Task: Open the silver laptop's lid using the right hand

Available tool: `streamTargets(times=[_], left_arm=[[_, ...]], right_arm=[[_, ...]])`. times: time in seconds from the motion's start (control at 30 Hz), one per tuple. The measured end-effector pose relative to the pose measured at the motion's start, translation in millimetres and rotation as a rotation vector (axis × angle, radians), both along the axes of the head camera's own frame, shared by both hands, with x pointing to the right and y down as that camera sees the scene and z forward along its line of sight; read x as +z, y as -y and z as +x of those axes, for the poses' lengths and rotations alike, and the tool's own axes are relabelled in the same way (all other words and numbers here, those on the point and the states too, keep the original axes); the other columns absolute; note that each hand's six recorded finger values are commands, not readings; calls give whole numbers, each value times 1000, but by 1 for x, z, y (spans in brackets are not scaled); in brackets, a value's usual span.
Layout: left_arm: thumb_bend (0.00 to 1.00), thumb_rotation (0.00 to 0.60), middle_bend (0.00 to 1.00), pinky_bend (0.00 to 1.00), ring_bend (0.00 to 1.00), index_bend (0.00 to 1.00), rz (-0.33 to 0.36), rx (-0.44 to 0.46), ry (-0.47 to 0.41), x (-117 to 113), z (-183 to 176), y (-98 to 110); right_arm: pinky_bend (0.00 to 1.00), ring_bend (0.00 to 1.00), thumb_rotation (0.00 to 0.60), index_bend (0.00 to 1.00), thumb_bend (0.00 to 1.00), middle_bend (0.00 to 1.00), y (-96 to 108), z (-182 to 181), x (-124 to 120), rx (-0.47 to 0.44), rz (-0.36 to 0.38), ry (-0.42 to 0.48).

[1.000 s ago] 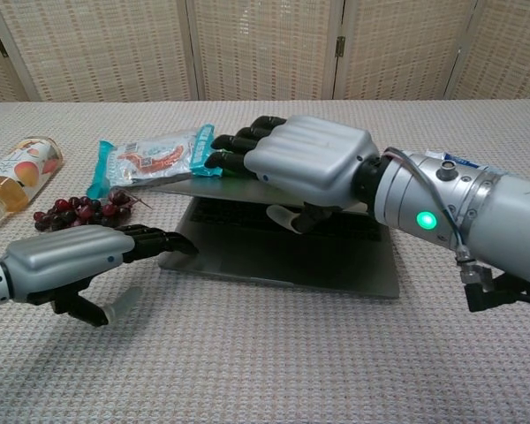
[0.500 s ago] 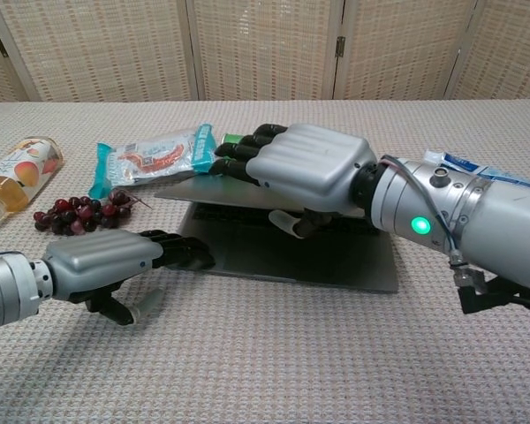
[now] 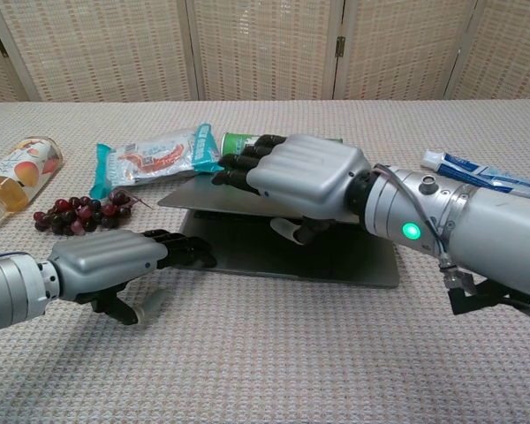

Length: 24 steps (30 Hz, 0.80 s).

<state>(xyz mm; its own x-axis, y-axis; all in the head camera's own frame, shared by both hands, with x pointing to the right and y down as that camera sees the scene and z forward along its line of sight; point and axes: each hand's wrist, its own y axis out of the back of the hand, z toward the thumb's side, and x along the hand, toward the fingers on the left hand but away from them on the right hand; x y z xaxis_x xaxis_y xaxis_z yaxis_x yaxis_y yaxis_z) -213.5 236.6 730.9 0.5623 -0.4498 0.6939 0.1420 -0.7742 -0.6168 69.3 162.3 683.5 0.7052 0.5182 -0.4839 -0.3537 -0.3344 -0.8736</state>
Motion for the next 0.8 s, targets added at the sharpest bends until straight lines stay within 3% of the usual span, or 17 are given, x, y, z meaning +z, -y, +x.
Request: streamTargets(times=[0.33,0.8], left_arm=[[736,600,103,0,0,131,-4,1,3,-1,0,-1],[735,600,103,0,0,134,-1,11,-1,-4,3,-2]], right_arm=[[0,0,600,0,576,0,15,1,3,43,12,-9],[0,0,600,0,576,0,88,15,-27,206,81,26]])
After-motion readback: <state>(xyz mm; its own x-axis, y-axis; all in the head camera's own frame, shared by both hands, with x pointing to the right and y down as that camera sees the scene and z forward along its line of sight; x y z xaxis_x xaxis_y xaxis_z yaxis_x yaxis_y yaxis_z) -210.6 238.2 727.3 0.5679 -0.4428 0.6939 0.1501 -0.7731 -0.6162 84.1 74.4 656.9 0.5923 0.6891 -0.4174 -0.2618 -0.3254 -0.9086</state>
